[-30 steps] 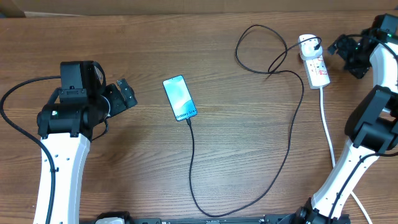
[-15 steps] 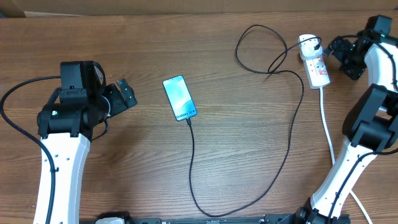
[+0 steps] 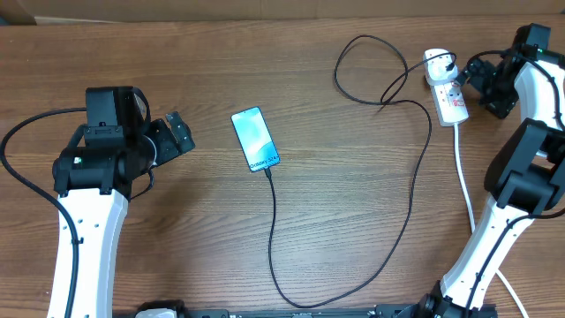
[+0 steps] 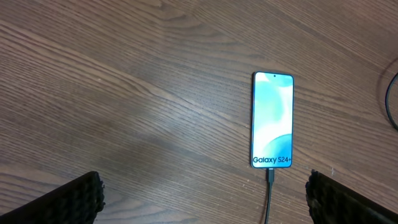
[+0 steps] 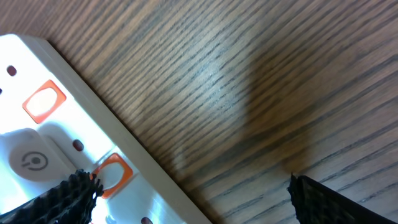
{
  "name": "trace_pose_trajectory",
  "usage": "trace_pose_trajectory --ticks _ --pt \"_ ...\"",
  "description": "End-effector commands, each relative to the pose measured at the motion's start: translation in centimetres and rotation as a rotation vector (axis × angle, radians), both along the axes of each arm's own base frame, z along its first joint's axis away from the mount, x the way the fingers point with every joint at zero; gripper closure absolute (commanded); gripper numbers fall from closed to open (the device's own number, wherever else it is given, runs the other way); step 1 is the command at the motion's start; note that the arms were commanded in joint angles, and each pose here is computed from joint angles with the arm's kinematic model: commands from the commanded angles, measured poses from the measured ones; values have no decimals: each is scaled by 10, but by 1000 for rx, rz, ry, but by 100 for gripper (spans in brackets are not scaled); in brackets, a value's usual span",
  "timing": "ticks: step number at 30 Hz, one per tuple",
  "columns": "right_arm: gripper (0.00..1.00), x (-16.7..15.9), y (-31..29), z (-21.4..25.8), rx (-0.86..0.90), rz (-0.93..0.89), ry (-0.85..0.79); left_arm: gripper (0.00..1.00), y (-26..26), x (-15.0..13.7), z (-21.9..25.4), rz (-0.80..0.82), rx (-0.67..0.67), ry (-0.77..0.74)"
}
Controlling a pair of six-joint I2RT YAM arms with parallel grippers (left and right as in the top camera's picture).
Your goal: Plug charger to phone and switch on socket
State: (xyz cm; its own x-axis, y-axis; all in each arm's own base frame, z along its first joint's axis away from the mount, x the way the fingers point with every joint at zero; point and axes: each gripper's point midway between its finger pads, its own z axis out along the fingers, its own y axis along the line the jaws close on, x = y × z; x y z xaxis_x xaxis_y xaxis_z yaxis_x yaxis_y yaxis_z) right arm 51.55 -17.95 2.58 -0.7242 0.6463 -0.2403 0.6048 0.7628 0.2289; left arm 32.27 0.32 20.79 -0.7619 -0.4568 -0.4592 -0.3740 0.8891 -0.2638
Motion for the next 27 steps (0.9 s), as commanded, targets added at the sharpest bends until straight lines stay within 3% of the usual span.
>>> trace_pose_trajectory --ticks 1,27 --pt "0 -2 6 -11 6 26 23 0 2 1 0 -2 9 -1" --pt "0 1 2 -11 -17 21 15 0 2 1 0 -2 9 -1"
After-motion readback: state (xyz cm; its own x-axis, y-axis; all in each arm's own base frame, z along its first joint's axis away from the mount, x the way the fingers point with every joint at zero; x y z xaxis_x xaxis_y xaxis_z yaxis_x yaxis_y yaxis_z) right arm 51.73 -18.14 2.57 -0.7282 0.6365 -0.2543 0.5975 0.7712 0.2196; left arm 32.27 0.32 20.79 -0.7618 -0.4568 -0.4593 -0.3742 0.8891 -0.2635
